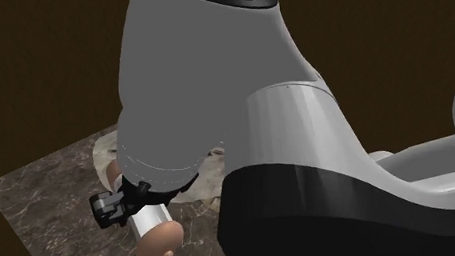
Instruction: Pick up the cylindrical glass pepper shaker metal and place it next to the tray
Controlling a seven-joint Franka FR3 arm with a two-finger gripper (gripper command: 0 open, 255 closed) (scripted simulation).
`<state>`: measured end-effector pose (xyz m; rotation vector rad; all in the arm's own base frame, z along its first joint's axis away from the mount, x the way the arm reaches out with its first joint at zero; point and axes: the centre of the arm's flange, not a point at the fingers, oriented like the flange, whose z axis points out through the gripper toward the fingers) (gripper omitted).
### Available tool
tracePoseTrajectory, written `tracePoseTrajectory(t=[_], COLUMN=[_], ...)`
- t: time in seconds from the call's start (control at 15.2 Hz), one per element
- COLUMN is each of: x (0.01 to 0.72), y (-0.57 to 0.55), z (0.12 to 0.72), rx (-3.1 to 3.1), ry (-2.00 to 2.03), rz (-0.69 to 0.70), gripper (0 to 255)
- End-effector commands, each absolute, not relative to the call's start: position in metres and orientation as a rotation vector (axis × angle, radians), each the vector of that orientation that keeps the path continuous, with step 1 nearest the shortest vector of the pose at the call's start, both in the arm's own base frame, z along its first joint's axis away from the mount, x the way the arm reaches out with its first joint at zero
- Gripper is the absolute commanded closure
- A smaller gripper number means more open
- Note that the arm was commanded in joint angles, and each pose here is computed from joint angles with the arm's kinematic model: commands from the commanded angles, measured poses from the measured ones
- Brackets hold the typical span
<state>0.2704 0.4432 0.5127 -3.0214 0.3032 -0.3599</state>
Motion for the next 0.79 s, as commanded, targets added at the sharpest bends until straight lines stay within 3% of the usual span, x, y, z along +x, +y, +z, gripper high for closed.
tracePoseTrajectory(t=[0.0,0.73], x=[0.271,0.271], y=[0.444,0.444], z=[0.503,0.445], rx=[-3.021,-3.021], ry=[0.303,0.303], rz=[-0.36,-0.36], gripper=[255,255])
